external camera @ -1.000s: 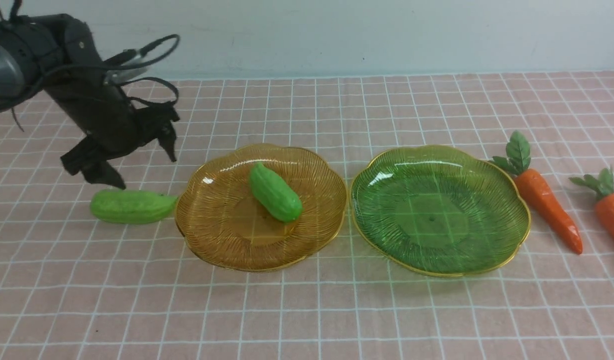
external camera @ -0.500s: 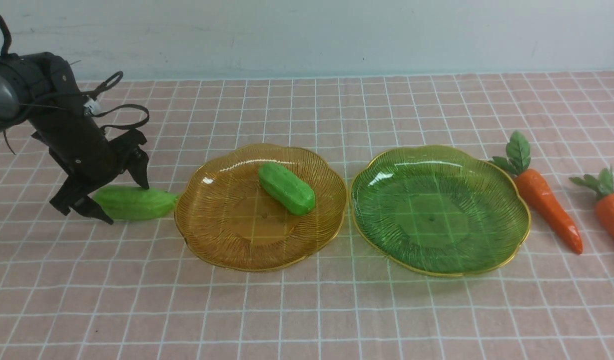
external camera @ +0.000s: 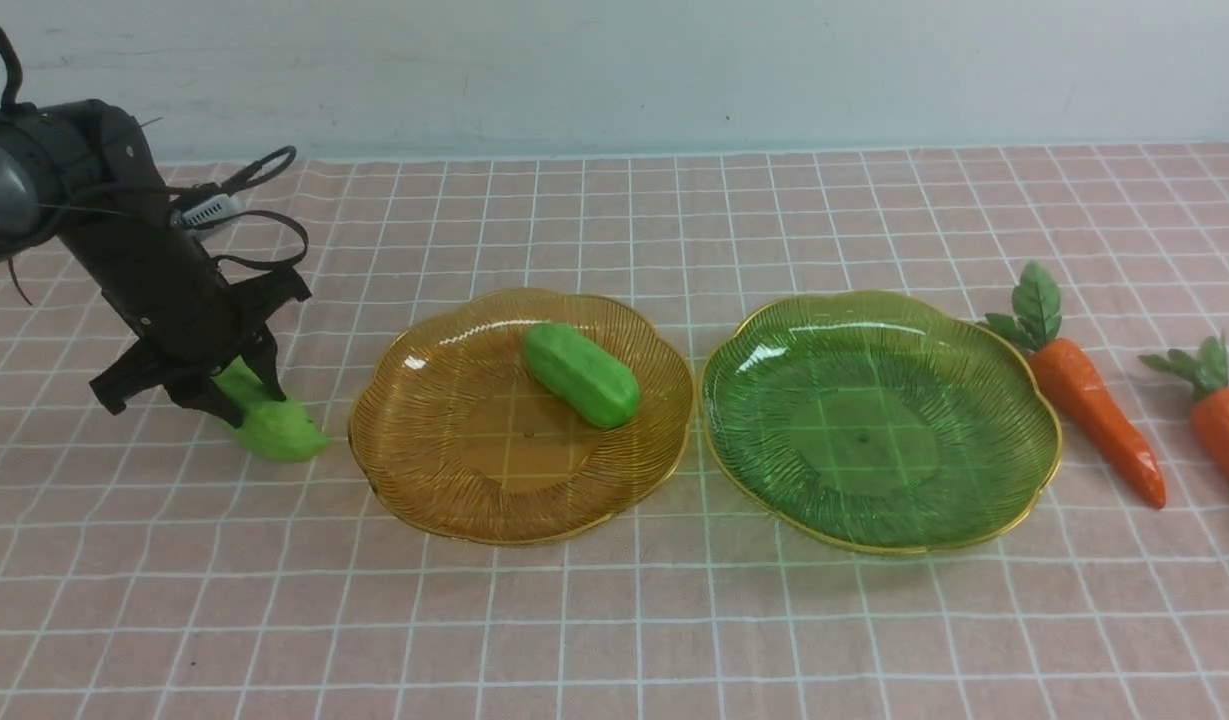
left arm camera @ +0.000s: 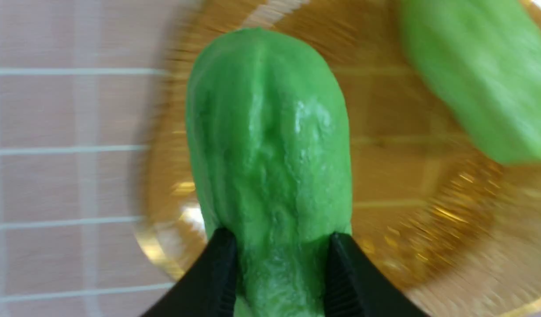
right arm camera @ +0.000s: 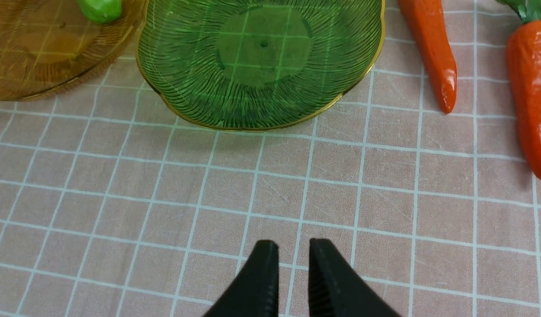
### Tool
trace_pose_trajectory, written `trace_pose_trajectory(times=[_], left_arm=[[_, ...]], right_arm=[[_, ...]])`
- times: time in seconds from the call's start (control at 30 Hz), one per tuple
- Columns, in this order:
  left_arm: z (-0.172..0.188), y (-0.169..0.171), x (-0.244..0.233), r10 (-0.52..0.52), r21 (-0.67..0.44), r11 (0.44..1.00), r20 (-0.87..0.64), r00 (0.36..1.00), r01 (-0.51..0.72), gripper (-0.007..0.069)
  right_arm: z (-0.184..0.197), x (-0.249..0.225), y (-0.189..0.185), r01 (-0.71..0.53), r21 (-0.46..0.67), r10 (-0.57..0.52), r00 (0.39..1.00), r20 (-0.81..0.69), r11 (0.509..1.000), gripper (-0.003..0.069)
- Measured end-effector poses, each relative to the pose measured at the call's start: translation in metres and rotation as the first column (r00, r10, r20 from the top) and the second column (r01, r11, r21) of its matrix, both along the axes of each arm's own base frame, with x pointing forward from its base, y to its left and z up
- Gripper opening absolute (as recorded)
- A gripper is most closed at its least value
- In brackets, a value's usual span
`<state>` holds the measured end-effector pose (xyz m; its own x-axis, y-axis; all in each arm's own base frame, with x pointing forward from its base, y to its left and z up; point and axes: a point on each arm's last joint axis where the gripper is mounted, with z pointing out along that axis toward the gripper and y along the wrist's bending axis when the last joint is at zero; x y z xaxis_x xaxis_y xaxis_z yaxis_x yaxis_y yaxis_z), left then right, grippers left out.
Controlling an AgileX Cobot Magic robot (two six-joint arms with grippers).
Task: Put different types of vegetables on the plate.
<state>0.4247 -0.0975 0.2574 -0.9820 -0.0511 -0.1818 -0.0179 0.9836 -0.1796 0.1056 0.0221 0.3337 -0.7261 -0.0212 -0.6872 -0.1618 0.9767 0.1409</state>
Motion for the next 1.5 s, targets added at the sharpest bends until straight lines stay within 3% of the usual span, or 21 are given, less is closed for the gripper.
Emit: trace_pose_trajectory(times=[0.13, 0.27, 0.47, 0.57, 0.77, 0.97, 1.27, 1.5], left_arm=[[-0.010, -0.040, -0.008, -0.129, 0.046, 0.990, -0.010, 0.992, 0.130, 0.0205], [-0.024, -0.055, -0.009, -0.161, 0.113, 0.980, -0.025, 0.987, 0.163, 0.0220], [-0.044, -0.065, -0.003, -0.163, 0.168, 0.972, -0.013, 0.987, 0.163, 0.0298], [-0.049, -0.066, -0.002, -0.161, 0.174, 0.971, -0.015, 0.987, 0.162, 0.0382], [-0.036, -0.066, -0.001, -0.179, 0.183, 0.968, 0.008, 0.984, 0.174, 0.0478], [-0.009, -0.066, 0.000, -0.208, 0.187, 0.963, 0.054, 0.977, 0.195, 0.0479], [0.012, -0.068, 0.004, -0.226, 0.180, 0.963, 0.120, 0.967, 0.202, 0.0414], [0.012, -0.068, 0.004, -0.228, 0.182, 0.962, 0.118, 0.967, 0.205, 0.0366]], right_arm=[[0.001, 0.001, 0.000, 0.002, 0.001, -0.002, 1.000, 0.008, 1.000, 0.0101], [0.001, 0.001, 0.000, 0.003, -0.001, -0.003, 1.000, 0.013, 1.000, 0.0136], [0.000, 0.006, 0.000, 0.009, 0.002, -0.009, 1.000, 0.010, 1.000, 0.0253], [-0.004, 0.017, 0.000, 0.032, 0.016, -0.032, 0.999, -0.026, 0.999, 0.0307], [-0.029, 0.072, -0.002, 0.126, 0.001, -0.126, 0.988, -0.092, 0.992, 0.0351], [-0.055, 0.120, -0.005, 0.165, -0.056, -0.171, 0.976, -0.135, 0.985, 0.0356], [-0.128, 0.224, -0.011, 0.112, -0.261, -0.176, 0.956, -0.235, 0.959, 0.0356], [-0.159, 0.251, -0.020, 0.144, -0.333, -0.236, 0.938, -0.253, 0.932, 0.0356]])
